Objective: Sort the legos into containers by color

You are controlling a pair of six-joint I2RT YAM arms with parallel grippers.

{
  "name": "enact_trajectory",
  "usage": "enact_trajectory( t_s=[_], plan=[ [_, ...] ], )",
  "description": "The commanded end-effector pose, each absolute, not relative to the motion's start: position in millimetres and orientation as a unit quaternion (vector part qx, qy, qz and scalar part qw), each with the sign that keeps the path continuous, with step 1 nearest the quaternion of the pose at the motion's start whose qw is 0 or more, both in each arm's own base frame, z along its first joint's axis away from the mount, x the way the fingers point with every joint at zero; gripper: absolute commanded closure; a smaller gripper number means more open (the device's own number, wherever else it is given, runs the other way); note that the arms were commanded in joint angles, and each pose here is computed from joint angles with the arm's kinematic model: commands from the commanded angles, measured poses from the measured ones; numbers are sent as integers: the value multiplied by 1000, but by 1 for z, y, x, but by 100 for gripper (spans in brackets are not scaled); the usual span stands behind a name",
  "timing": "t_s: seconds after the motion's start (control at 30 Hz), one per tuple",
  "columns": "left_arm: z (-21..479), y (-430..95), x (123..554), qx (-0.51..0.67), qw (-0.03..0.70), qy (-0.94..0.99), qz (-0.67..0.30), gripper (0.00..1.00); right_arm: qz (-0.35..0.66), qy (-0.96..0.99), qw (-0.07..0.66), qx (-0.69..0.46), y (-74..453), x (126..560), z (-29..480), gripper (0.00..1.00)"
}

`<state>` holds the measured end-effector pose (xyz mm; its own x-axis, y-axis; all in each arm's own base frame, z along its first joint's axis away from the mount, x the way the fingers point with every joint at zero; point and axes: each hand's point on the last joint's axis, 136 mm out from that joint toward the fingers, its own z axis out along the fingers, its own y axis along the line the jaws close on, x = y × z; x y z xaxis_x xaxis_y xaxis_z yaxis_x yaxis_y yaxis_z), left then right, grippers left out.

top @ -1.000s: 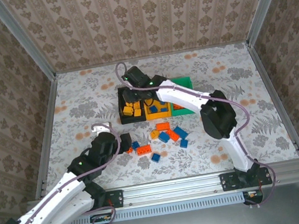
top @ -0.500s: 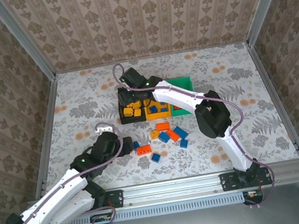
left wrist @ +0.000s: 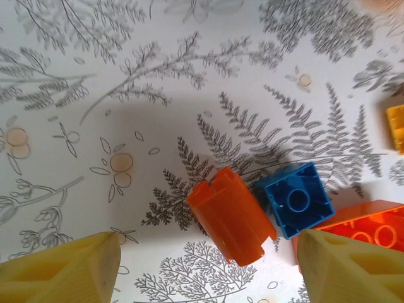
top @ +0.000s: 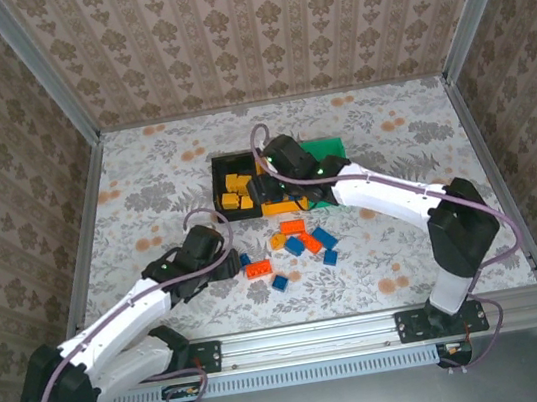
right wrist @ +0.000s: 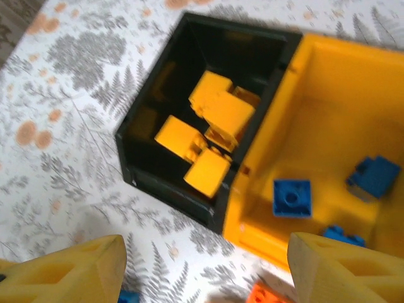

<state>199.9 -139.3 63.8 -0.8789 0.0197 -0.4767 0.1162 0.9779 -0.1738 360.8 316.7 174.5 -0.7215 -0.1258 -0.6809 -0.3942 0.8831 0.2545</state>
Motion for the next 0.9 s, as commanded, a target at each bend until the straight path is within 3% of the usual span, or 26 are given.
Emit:
enact_trajectory(
  t_s=[0.0,0.3,0.6,0.87],
  plan=[
    [65,-151,209,27,240,963,-122,28,190,905,359,-128,303,354,176,30],
    [53,-151,218,12,235,964,-124,37,176,904,371,-119,278,340,176,30],
    [18,-146,197,14,168,980,-108,49,174,902,380,-107,267,342,179,30],
    [13,-142,194,13,162,982,-99,66,175,903,379,-100,263,342,176,30]
  ],
)
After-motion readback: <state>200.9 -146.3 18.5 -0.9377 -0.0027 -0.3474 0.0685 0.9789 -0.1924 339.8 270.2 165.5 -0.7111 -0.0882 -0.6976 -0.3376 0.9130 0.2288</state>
